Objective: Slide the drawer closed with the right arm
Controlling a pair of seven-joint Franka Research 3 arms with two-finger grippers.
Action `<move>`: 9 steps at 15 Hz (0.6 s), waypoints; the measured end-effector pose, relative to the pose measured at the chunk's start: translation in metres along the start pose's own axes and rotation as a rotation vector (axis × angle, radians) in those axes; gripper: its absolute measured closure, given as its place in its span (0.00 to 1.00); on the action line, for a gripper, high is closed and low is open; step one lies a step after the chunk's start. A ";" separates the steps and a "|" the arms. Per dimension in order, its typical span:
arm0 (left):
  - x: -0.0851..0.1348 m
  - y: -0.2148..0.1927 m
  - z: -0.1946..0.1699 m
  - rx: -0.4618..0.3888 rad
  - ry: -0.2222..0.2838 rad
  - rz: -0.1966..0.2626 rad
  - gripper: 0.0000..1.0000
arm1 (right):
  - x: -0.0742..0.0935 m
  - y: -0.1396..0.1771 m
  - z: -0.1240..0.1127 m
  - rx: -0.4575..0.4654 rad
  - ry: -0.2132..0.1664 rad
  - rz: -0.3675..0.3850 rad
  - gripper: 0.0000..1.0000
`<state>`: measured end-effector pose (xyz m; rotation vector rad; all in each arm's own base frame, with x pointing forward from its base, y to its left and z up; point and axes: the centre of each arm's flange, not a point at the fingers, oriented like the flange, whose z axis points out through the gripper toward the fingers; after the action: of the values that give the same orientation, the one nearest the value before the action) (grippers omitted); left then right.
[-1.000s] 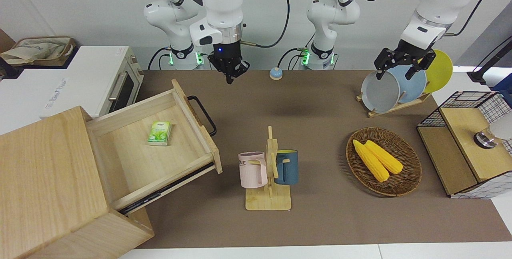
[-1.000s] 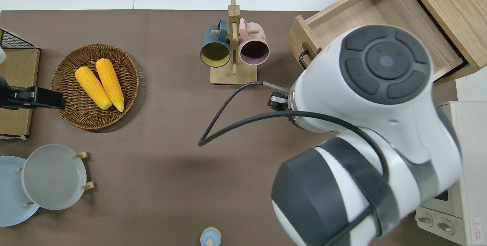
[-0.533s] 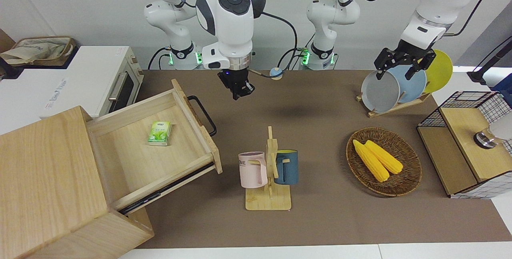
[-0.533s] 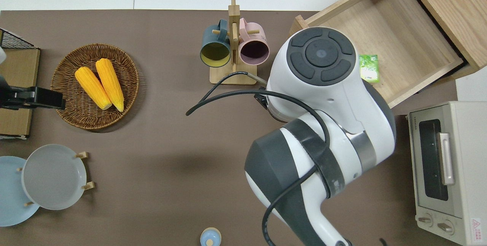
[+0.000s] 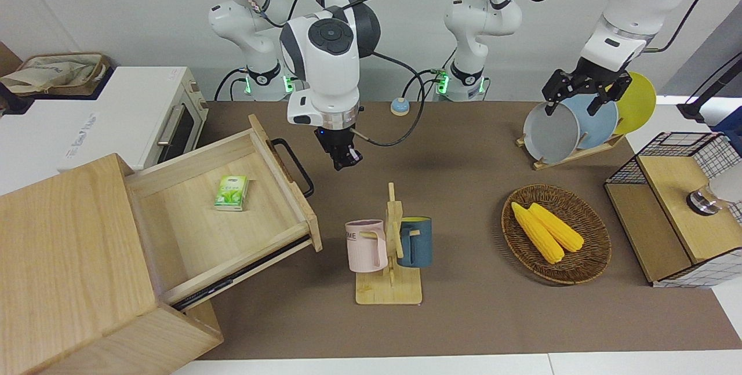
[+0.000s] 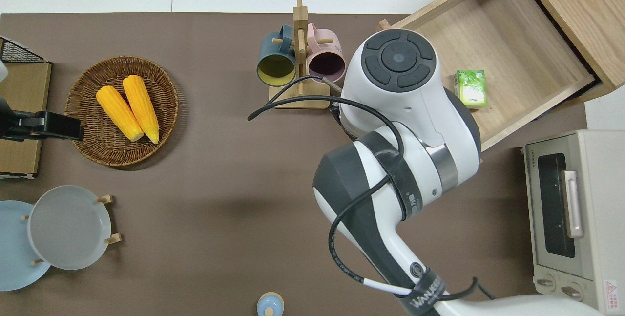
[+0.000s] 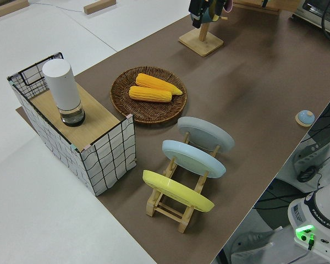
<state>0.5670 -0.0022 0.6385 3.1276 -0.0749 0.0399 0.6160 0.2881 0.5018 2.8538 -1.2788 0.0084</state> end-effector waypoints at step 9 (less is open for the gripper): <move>0.000 0.000 0.000 0.000 0.000 0.000 0.00 | 0.059 0.013 0.006 0.029 0.008 0.093 0.99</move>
<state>0.5670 -0.0022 0.6385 3.1276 -0.0749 0.0399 0.6458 0.2350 0.4962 2.8125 -1.4201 0.0395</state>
